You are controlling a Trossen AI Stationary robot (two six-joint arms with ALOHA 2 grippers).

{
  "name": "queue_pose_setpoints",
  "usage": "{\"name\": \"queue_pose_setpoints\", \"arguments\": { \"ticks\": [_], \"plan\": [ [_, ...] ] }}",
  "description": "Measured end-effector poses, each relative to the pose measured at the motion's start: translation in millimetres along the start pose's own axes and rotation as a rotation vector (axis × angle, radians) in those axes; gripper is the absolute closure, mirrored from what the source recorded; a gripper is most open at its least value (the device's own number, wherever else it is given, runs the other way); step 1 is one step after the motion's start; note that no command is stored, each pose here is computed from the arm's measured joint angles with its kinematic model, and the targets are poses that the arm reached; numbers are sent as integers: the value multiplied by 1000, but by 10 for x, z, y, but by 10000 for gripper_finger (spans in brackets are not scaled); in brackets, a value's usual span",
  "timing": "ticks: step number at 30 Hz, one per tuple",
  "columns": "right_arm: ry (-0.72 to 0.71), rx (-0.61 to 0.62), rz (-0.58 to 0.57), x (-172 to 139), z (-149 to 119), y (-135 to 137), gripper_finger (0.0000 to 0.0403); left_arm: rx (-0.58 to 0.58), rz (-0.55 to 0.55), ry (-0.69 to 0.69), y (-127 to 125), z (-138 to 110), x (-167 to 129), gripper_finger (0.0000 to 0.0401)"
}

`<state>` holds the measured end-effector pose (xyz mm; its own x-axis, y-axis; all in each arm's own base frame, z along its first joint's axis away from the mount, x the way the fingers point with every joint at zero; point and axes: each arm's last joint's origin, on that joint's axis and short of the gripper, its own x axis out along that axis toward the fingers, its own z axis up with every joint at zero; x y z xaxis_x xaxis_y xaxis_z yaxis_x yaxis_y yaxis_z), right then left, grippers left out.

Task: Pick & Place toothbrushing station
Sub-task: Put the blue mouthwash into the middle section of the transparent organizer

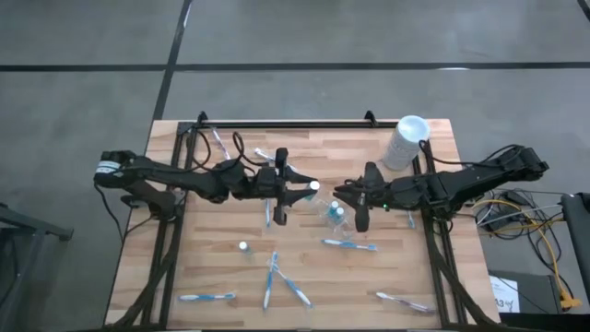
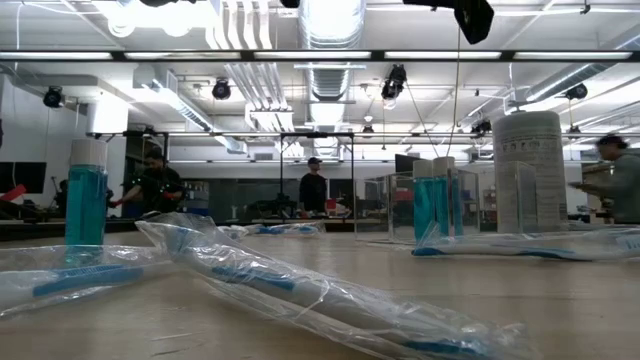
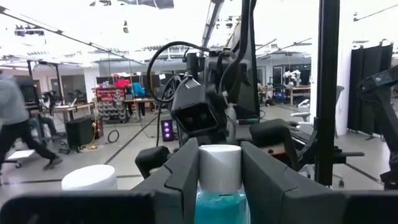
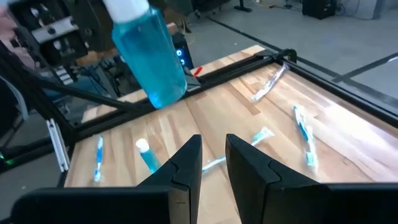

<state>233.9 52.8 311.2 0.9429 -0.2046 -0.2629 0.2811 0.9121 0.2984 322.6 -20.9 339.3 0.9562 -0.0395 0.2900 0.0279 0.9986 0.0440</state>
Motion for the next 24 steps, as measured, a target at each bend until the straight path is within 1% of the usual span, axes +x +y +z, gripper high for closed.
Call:
{"name": "queue_pose_setpoints", "arguments": {
  "ticks": [6, 11, 16, 19, 24],
  "plan": [
    [-49, 68, 25, 100, 6, 60, 335, 5, 0, 1, 1, 0, 0, 295],
    [-126, 10, 61, 90, 83, 103, 335, 4, 0, 4, 2, -5, -1, 295],
    [-154, 28, 76, 85, 111, 118, 333, 4, 0, -1, 2, 3, 2, 295],
    [-151, 26, 90, 84, 112, 122, 322, 4, 0, -1, 2, 3, 1, 295],
    [-145, 24, 105, 84, 110, 126, 292, 4, 0, 0, 2, 1, 1, 295]
  ]
}}
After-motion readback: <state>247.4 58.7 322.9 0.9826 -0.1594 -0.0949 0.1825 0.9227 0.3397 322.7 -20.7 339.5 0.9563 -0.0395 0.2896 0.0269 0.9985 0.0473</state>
